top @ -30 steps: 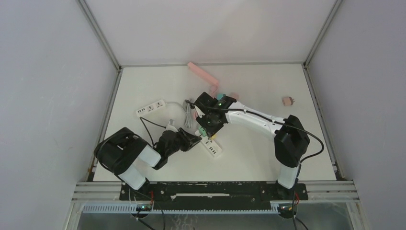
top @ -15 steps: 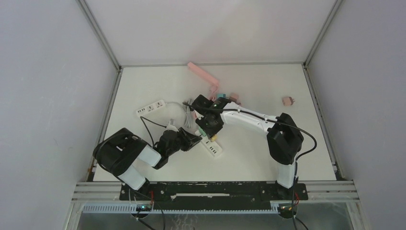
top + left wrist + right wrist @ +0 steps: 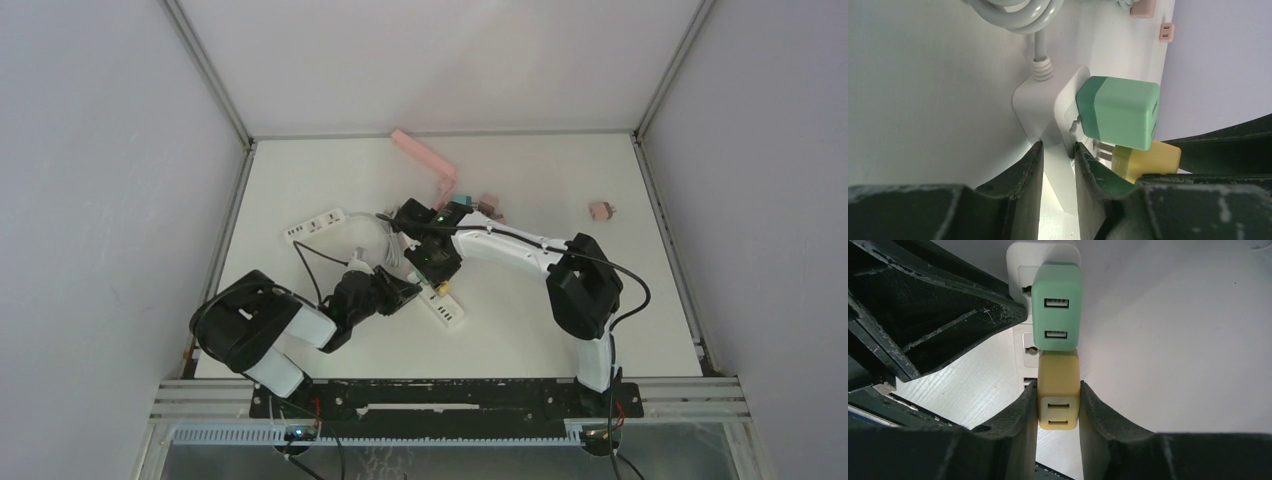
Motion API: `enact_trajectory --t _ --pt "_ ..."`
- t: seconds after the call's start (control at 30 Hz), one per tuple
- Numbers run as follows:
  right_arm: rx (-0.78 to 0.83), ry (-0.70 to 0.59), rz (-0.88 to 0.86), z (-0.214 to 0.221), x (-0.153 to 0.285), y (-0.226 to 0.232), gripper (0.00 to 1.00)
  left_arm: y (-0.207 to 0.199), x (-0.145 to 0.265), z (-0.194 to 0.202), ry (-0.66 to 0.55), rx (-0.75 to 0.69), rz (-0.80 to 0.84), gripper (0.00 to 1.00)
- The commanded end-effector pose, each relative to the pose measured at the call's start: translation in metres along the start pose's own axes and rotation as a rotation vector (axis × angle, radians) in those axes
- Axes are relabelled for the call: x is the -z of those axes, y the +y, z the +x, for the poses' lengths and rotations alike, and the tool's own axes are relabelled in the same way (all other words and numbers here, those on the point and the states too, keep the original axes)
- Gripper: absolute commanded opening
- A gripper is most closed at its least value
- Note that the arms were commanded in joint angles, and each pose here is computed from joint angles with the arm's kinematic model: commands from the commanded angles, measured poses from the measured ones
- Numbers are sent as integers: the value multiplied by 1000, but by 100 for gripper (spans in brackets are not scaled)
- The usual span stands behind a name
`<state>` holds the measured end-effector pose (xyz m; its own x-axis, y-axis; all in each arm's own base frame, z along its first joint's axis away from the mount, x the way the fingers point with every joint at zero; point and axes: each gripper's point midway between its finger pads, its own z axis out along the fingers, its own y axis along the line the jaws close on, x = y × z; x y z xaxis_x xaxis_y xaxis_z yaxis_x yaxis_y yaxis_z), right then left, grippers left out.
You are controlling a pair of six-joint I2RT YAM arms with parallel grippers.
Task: Insert the plug
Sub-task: Insert the plug into the socket.
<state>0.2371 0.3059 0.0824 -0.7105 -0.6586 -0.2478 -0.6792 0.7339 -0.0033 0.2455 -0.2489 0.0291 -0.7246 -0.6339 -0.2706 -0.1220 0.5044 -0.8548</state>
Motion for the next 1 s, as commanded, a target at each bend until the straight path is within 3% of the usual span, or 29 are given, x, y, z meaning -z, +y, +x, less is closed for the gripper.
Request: enact_trajectory --t 0.0,0.43,0.97 --pt "-28 7 11 -1 7 4 0 -9 -5 -5 -18 -40 10 33" --pt "-42 32 36 1 -7 4 0 -11 -3 -5 -26 -53 11 33" --pt "-61 -63 46 -14 -1 3 0 -13 -1 -7 -37 -73 7 33"
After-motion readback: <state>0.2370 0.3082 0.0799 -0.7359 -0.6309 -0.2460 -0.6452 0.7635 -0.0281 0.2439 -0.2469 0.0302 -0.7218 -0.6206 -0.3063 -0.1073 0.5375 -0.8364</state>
